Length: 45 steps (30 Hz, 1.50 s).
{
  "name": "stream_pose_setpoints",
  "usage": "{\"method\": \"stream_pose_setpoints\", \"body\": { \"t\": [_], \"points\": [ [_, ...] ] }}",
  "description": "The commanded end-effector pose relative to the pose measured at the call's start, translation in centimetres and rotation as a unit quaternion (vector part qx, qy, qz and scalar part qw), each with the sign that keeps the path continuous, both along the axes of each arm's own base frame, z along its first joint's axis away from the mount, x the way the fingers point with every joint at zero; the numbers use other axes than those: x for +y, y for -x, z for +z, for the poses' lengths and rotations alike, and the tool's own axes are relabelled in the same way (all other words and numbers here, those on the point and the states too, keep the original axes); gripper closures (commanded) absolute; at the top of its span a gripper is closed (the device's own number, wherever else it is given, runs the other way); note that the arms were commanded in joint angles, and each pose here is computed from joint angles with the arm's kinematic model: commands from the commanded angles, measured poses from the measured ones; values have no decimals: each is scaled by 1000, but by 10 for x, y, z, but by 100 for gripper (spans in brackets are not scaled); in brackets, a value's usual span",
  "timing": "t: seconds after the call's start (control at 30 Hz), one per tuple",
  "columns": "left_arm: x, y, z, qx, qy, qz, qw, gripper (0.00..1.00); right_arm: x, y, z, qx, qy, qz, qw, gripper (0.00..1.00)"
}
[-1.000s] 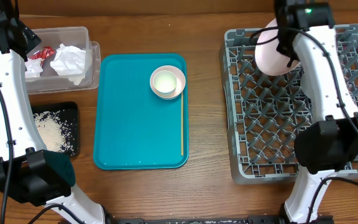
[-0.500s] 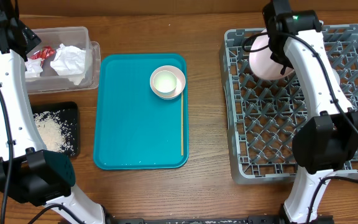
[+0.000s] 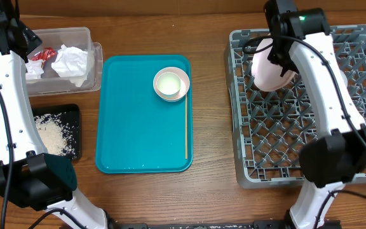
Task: Sort waste into correct bins and load items into the dishwasher
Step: 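Lift the plate and stand it upright in the rack's back-left slots, then reach right gripper to the pink-rimmed bowl and grasp the inner cup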
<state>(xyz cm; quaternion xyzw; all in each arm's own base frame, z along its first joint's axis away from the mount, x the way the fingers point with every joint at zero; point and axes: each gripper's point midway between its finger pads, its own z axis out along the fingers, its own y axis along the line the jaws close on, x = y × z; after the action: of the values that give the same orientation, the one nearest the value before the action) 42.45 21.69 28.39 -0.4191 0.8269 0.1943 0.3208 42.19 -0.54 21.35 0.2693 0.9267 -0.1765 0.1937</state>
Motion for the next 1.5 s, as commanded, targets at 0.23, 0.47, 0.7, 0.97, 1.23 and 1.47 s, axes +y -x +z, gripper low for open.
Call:
{"method": "stream_pose_setpoints", "body": {
  "t": [0.23, 0.47, 0.7, 0.97, 1.23, 1.47],
  "points": [
    [-1, -1, 2, -7, 0, 4, 1000, 0, 96, 6, 121, -153, -239, 195, 939, 0],
    [-1, -1, 2, -7, 0, 4, 1000, 0, 189, 9, 138, -165, -345, 352, 854, 0],
    [-1, -1, 2, -7, 0, 4, 1000, 0, 274, -4, 69, -118, -292, 404, 859, 0],
    [-1, -1, 2, -7, 1, 4, 1000, 0, 340, -16, -31, -71, -182, 439, 877, 13],
    [-1, -1, 2, -7, 0, 4, 1000, 0, 370, -6, -95, -28, -132, 464, 876, 23],
    [-1, -1, 2, -7, 0, 4, 1000, 0, 376, -5, -116, -22, -107, 465, 879, 47]
  ]
}}
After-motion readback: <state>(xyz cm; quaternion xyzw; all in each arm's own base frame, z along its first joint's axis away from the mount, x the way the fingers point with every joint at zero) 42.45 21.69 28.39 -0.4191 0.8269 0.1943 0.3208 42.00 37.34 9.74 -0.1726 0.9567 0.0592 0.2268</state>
